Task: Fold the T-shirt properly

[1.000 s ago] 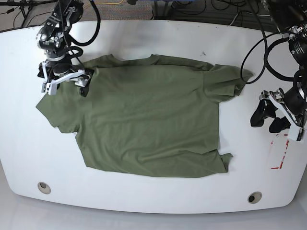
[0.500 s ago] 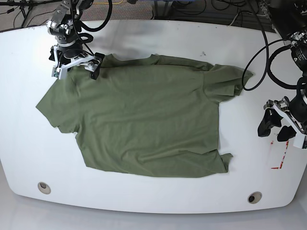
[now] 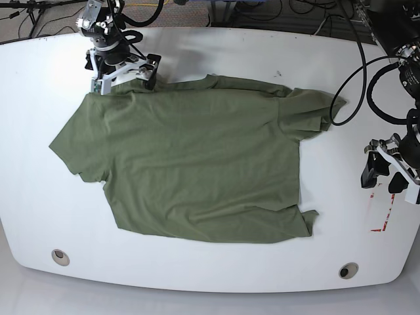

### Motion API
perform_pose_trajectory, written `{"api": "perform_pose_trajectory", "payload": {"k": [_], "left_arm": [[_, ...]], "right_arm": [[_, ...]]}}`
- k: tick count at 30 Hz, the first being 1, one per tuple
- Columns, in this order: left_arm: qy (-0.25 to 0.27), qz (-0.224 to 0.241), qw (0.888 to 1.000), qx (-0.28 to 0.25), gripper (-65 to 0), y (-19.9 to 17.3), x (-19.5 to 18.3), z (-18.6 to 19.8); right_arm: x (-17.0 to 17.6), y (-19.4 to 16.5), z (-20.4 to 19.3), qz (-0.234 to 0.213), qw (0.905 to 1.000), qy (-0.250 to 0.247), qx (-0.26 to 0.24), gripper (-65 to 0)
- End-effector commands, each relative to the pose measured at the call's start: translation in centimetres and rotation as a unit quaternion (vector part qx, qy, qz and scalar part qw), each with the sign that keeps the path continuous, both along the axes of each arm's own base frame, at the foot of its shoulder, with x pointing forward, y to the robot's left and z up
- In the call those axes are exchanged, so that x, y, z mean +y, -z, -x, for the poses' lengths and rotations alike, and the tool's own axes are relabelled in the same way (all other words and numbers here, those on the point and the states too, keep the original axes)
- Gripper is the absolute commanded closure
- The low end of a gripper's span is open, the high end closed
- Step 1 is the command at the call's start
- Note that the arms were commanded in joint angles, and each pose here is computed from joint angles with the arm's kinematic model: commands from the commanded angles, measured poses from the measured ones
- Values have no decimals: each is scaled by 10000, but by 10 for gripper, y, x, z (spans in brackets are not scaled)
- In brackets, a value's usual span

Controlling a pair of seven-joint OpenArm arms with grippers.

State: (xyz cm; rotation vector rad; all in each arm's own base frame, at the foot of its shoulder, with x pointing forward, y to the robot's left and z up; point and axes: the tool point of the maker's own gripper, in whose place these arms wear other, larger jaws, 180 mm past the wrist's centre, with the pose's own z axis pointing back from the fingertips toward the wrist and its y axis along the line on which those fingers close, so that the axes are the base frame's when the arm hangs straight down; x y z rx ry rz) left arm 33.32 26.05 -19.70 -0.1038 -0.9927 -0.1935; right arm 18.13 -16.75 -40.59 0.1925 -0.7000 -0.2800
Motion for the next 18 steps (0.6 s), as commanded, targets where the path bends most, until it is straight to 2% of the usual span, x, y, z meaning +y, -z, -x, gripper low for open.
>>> {"api": "perform_pose_trajectory", "payload": {"k": [1,13,18], "left_arm": [[-44,-114,9996,-261,-410,-15,5,-5],[-245,-318,9990,-198,-410,-12,15,-5],[-233,-280,9986,-373,-410,-18,13,-8]], "right_arm": [[7,-9,-9,-44,9997,-86,-224,-650],[16,11,-7,-242,9996,-122,-11,-650],[17,17,-6,-293,9995,-112,62,-650]]}}
